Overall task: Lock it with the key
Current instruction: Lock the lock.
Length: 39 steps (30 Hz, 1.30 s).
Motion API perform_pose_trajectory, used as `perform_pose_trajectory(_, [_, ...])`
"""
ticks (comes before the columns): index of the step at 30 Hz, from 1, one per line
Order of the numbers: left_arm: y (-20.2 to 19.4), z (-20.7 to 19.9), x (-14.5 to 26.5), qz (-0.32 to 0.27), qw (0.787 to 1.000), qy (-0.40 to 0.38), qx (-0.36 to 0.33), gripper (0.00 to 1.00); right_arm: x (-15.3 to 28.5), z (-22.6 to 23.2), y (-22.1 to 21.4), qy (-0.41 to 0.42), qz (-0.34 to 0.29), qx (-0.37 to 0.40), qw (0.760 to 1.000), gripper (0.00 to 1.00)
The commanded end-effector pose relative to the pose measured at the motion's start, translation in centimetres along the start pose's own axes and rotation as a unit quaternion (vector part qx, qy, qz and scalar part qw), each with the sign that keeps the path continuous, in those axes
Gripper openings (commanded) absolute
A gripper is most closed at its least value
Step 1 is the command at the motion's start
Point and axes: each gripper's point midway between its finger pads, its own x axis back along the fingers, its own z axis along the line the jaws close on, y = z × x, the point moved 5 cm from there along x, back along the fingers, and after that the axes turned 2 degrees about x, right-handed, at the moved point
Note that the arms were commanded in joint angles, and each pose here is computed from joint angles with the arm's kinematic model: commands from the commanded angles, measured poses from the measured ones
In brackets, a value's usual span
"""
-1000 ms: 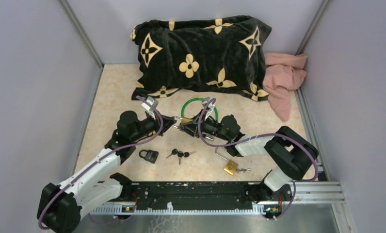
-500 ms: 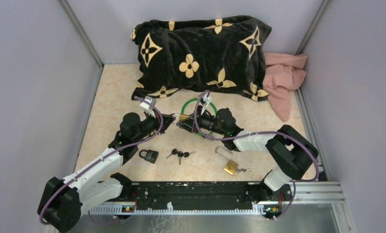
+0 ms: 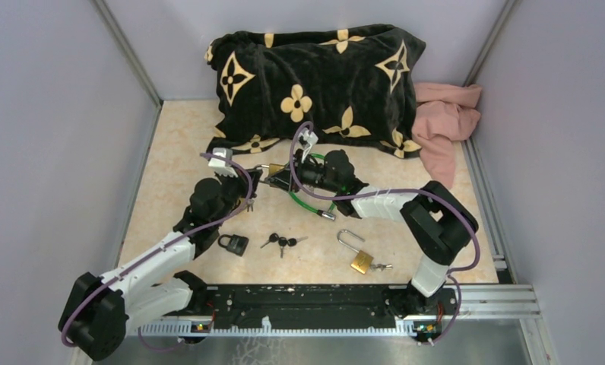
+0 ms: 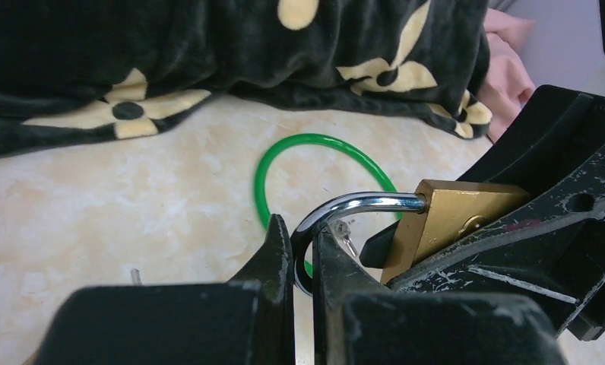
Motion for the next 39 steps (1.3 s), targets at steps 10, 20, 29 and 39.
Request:
perform_pose_trajectory(10, [1.3, -18.2, 12.6, 0.109, 0.773, -0.624, -0.012, 0.0, -5.8, 0.8, 2.0, 0.01, -0.048, 0.02, 0.999, 0.0])
perform_pose_trajectory(20, [1.8, -11.8, 11.8, 0.118, 0.826, -0.547, -0.065, 0.03, 1.3, 5.0, 5.4, 0.061, -0.017, 0.087, 0.994, 0.0])
perform_pose_trajectory(29, [2.6, -10.6, 12.8, 0.101, 0.836, -0.535, -0.068, 0.29, 6.7, 9.4, 5.5, 0.124, -0.007, 0.125, 0.984, 0.0])
perform_pose_trajectory(39, [2.9, -10.8, 13.0, 0.094, 0.838, -0.535, -0.058, 0.0, 7.5, 10.5, 5.2, 0.134, 0.012, 0.133, 0.982, 0.0])
